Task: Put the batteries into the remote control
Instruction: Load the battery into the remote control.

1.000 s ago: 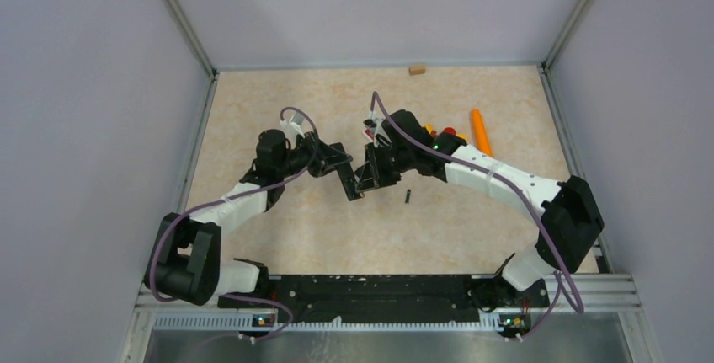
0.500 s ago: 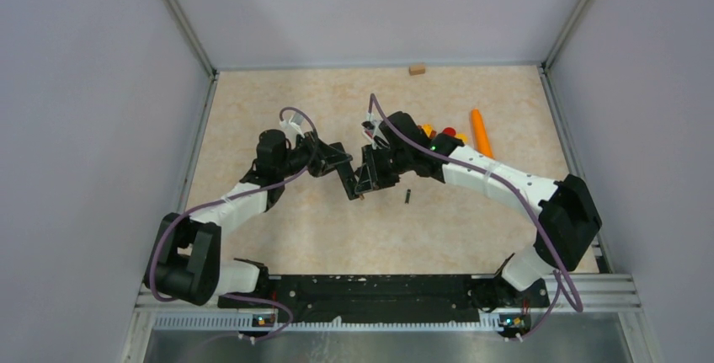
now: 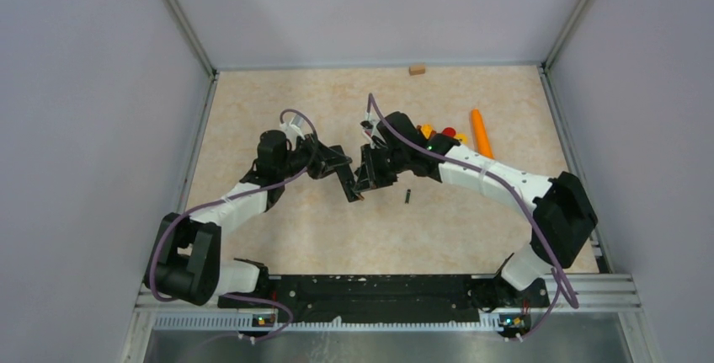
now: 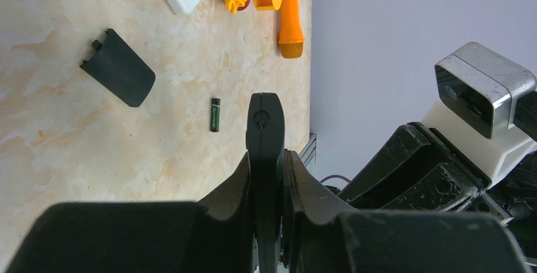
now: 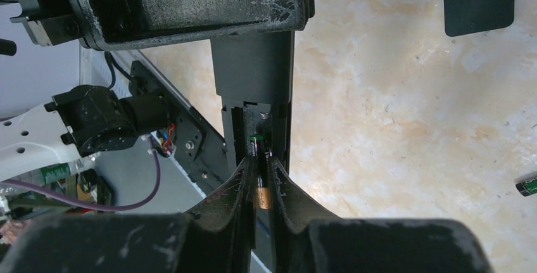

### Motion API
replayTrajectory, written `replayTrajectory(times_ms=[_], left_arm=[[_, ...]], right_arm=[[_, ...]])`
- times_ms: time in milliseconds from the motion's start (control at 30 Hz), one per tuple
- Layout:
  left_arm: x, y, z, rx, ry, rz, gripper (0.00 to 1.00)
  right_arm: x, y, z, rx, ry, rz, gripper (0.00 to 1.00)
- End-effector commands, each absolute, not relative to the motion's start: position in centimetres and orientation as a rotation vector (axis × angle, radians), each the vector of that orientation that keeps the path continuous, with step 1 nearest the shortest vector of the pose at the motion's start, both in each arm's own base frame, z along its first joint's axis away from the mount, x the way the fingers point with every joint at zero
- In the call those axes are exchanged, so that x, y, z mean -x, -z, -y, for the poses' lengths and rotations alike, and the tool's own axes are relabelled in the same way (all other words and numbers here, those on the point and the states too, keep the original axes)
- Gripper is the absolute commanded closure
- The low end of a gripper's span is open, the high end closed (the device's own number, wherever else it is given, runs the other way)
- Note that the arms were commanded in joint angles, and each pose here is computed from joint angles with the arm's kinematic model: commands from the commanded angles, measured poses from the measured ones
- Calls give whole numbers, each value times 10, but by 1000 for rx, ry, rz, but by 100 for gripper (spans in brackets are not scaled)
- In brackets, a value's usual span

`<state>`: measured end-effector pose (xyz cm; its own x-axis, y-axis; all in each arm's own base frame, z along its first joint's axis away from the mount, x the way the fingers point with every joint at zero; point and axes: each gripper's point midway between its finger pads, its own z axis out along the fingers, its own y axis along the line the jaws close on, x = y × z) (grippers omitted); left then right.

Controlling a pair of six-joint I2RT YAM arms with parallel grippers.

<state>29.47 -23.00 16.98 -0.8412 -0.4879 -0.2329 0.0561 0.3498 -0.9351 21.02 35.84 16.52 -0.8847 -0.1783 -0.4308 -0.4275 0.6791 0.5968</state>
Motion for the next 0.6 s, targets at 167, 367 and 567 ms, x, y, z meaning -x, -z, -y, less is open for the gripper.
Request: replayTrajectory(times_ms=[167,367,567], left_arm=[[-300,-192,233,355,1520,-2104,100],[-301,-193,233,374,1525,-2109,100],[-299,-194,233,382,1533,-2118,100]], right_arm=[[-218,-180,-372,520,-1020,-2482,82],[-220,-171,-369,513,-942,-2497,86],[-229,-171,-368,424,-923,-2474,90]])
